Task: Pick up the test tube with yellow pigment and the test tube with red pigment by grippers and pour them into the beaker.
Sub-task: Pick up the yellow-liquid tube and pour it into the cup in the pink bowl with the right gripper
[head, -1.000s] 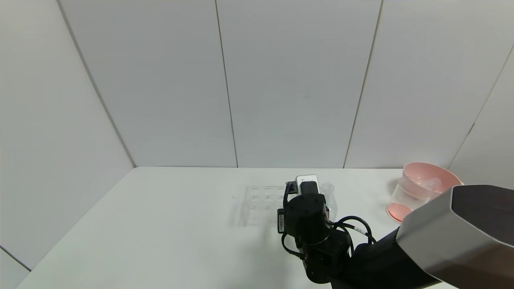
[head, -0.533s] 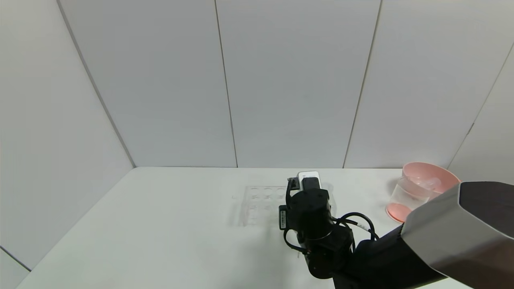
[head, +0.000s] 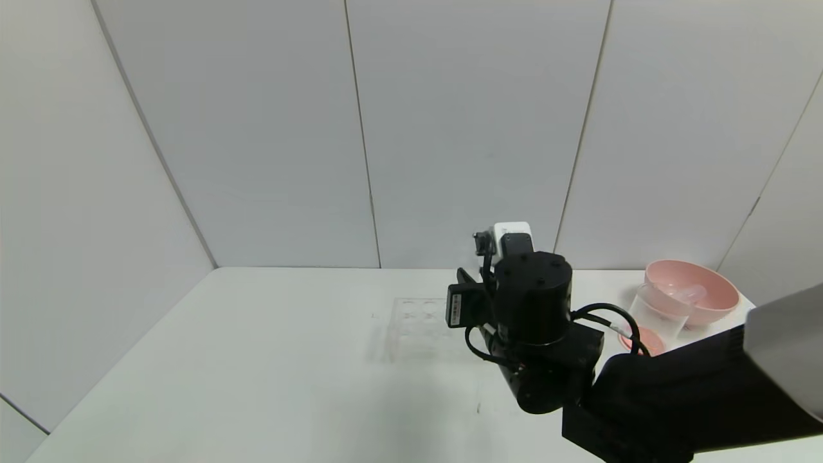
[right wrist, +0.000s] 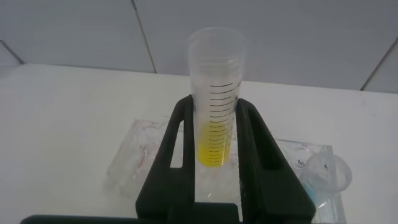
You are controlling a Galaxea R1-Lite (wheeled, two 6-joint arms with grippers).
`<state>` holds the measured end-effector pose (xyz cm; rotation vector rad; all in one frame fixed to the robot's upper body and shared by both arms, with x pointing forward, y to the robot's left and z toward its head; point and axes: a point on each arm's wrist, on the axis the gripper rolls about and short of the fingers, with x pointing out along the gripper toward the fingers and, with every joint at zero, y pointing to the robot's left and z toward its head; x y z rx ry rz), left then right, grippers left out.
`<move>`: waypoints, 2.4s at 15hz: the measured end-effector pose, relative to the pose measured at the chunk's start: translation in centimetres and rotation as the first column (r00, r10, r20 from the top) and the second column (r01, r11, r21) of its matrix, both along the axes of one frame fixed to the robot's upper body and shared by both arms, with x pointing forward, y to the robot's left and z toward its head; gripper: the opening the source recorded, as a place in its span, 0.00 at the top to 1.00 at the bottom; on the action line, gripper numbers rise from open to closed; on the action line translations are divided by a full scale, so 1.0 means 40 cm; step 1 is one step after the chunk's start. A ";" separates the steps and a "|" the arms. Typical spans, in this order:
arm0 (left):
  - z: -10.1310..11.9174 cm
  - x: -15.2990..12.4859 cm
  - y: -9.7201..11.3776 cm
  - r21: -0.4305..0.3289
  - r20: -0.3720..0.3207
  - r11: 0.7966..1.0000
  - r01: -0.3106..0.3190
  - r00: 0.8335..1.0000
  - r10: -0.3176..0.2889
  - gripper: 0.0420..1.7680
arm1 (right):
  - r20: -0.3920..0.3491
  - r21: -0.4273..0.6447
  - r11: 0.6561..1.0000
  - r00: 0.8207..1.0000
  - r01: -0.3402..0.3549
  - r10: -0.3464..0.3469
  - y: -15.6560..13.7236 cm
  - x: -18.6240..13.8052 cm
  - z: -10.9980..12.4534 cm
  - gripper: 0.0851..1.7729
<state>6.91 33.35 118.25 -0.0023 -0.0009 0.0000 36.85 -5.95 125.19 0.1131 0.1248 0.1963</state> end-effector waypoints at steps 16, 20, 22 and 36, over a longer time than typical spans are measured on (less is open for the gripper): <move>0.000 0.000 0.000 0.000 0.000 1.000 0.000 1.000 0.000 0.00 | 0.229 -0.251 0.942 0.959 0.225 -0.168 -0.694 0.016 0.150 0.77; 0.000 0.000 0.000 0.000 0.000 1.000 0.000 1.000 0.000 0.00 | 0.208 -0.498 0.854 0.977 0.151 -0.052 -0.845 -0.045 0.087 0.77; 0.000 0.000 0.000 0.000 0.000 1.000 0.000 1.000 0.000 0.00 | 0.199 -0.610 0.781 0.980 0.134 -0.013 -0.871 -0.058 0.068 0.77; 0.000 0.000 0.000 0.000 0.000 1.000 0.000 1.000 0.000 0.00 | 0.125 -0.949 0.305 0.985 0.082 0.122 -0.891 -0.013 -0.013 0.77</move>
